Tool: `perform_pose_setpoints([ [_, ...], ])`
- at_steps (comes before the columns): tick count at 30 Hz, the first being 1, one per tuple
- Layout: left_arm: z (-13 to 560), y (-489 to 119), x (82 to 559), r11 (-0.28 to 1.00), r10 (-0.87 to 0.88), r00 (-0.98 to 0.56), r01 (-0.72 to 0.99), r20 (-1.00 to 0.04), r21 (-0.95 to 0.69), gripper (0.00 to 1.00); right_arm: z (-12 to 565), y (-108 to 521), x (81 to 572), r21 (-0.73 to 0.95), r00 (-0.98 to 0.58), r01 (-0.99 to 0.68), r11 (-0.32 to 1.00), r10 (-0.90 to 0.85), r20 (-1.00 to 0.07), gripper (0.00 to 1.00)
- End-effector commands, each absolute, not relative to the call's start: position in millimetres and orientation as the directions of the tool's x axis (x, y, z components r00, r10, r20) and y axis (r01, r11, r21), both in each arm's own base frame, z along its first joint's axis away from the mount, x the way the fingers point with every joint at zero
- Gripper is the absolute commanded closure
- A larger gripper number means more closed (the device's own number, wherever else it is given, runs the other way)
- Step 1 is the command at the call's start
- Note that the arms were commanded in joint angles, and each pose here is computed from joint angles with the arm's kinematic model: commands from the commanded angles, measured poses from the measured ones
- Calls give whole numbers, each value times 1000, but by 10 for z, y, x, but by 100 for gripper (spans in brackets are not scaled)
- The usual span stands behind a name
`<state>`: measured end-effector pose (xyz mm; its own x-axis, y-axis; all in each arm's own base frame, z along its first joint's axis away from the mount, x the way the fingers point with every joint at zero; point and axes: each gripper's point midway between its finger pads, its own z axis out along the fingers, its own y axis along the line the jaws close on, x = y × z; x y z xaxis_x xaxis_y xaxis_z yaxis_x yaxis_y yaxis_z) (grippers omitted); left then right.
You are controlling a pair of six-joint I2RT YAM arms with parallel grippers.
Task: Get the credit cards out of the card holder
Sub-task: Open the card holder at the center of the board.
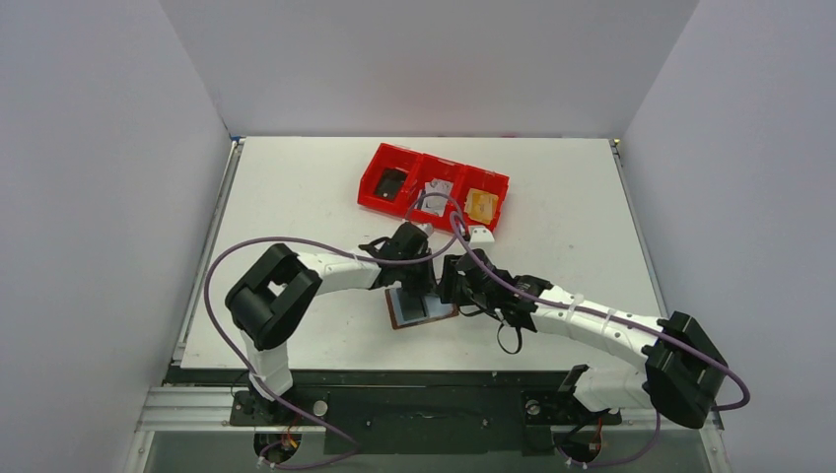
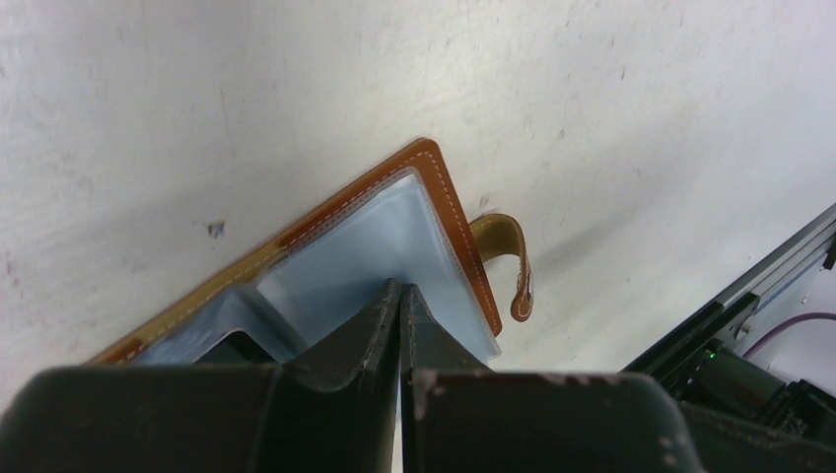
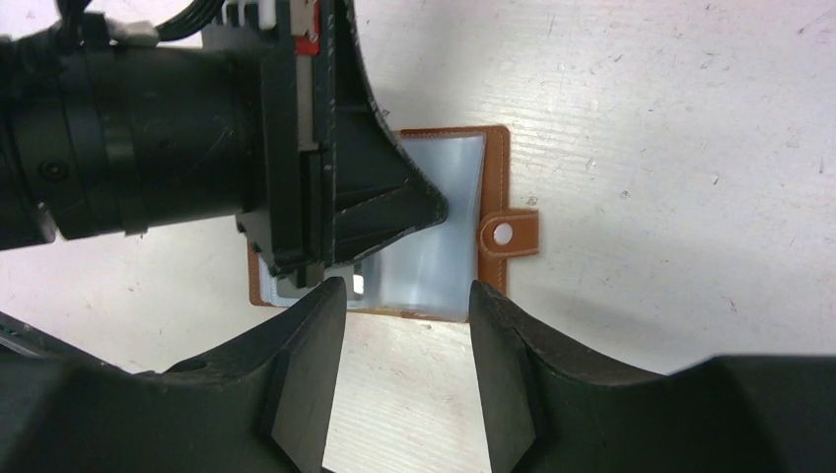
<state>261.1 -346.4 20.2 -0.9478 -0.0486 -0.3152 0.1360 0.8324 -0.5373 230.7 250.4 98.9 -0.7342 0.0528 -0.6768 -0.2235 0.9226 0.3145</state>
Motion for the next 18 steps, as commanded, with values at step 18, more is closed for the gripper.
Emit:
perform_pose_setpoints([
  [18,948,-3196,2673,829,-59,-902,194,-427,-524,92,1376,2913,2422,468,-726,-269,842,142,-673,55],
])
